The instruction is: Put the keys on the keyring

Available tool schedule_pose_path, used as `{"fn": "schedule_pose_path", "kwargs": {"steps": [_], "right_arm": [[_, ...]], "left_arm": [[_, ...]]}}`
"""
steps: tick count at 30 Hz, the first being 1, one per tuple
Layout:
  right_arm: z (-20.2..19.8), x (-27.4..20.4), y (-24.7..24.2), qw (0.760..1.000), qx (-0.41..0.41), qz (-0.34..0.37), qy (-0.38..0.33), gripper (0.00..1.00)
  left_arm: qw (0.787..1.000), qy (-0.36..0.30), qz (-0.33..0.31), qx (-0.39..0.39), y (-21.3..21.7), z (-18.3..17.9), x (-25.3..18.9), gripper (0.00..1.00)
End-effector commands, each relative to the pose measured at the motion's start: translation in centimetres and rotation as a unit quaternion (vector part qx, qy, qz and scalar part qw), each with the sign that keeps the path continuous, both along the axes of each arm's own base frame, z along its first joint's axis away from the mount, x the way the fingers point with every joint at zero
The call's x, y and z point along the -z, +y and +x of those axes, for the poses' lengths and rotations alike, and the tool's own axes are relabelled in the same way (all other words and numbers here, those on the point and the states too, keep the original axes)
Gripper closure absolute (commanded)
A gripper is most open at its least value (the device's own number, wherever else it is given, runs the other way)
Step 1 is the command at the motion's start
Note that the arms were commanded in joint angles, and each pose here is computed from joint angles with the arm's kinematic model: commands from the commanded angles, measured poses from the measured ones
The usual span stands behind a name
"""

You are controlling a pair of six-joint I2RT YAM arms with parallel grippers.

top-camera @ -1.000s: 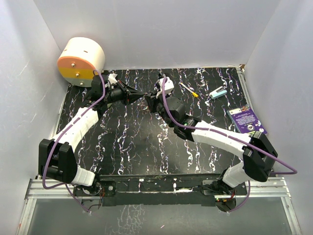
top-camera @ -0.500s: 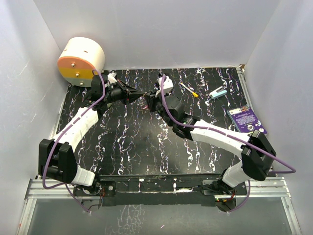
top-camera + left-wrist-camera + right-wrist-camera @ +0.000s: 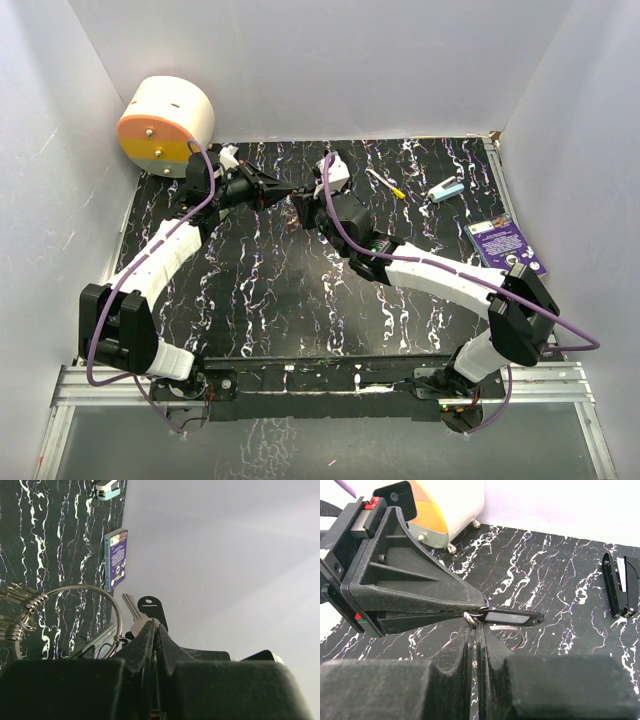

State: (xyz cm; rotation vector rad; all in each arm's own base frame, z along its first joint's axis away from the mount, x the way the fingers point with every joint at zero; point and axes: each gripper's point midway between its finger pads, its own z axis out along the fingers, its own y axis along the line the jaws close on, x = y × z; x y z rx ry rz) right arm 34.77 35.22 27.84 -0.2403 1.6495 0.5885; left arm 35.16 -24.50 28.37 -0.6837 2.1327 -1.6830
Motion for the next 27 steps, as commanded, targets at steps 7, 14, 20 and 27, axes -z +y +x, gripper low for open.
{"fn": "schedule_pose_path", "kwargs": {"steps": [7, 14, 20, 27], "right_arm": [[0.4, -5.6, -0.4, 0.997, 0.009, 0.068, -0.043, 0.92], [-0.4, -6.7, -0.7, 0.995, -0.001, 0.081, -0.05, 0.92], [-0.6, -7.3, -1.1, 0.995, 0.003, 0.089, -0.052, 0.92], [-0.4, -6.9, -1.4, 0.995, 0.013, 0.086, -0.045, 0.92]], "left_arm": [[0.999, -0.027, -0.01, 0.043, -0.9, -2.5, -1.8, 1.0], [0.999, -0.024, -0.001, 0.034, -0.7, -2.3, -1.1, 1.0], [0.999, -0.031, 0.007, 0.03, -0.5, -2.1, -0.9, 1.0], [0.999, -0.036, 0.007, 0.028, -0.5, -2.0, -0.9, 1.0]]}}
